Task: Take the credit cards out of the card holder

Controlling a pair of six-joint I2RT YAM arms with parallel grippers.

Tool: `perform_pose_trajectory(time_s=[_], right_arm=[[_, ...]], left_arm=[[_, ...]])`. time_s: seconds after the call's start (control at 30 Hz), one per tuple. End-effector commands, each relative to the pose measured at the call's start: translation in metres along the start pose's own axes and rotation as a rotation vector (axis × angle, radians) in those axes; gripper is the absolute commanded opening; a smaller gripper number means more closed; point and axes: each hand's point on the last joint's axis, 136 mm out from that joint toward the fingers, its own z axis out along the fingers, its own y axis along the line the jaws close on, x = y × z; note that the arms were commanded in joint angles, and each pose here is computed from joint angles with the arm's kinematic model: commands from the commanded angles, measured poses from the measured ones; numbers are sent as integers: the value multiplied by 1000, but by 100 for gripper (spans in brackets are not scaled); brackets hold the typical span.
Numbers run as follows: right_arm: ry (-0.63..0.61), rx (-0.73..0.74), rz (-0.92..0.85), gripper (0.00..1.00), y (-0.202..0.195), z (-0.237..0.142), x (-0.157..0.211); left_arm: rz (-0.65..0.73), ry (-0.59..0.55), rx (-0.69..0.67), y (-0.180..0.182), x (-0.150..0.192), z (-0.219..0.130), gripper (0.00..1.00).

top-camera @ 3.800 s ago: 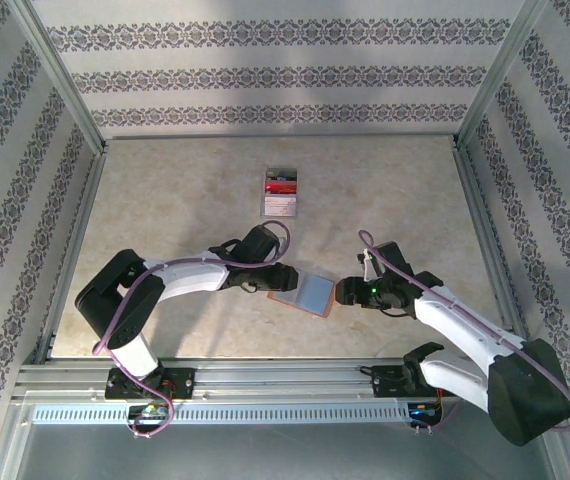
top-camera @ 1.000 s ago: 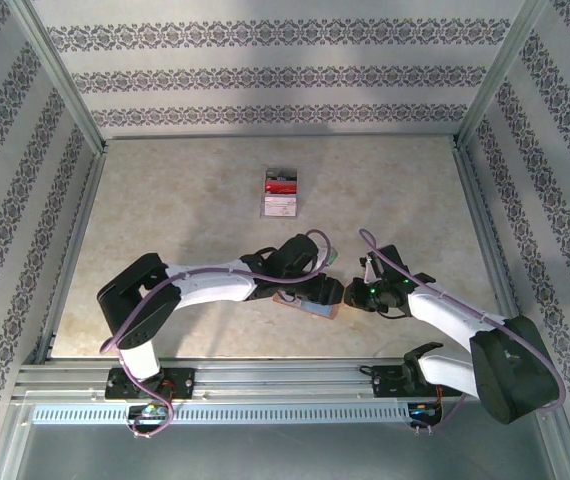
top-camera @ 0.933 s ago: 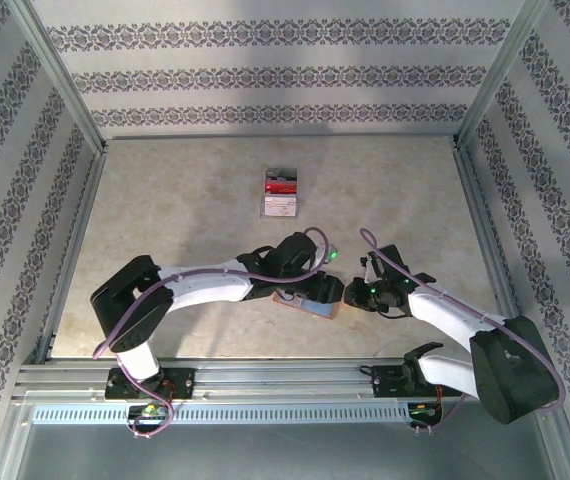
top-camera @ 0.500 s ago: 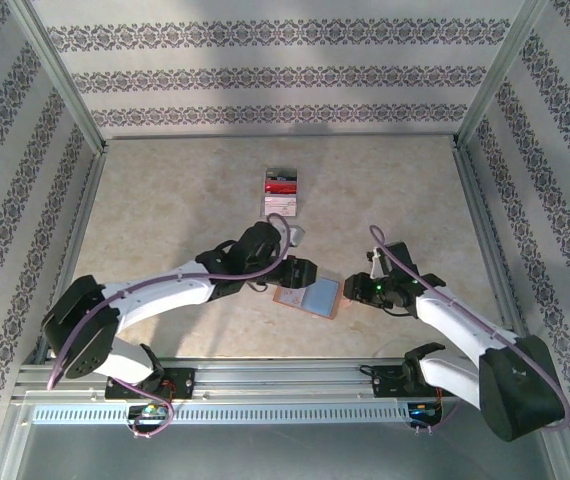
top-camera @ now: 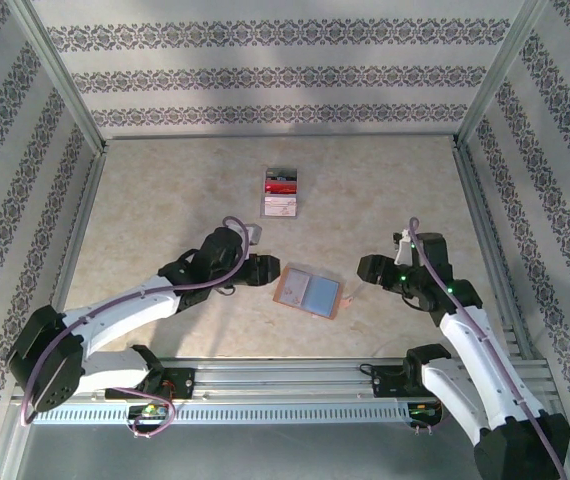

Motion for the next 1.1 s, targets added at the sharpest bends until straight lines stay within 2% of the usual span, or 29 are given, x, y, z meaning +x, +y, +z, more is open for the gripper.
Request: perform_pose_trajectory(time_s=[0.0,0.17,0.3,0.53,0.83,1.07], right_arm=[[30,-67,26,67,17,-13,2],[34,-170,98,67,41,-22,-3],[65,-210,144,62,51,-21,-2],[118,-246,165,45,65,0,8],[158,-247,149,44,82,39,27],[190,-224,156,44,83,63,44]], left_arm=[[-11,-22,-41,13,-2,-11,45],[-20,-49,-43,19,-4,-21,45],[-26,-52,-33,21,-2,-21,42],[-57,12,38,16,7,2,33],[-76,144,115,6,17,42,21],[-105,212,138,8,23,69,17]])
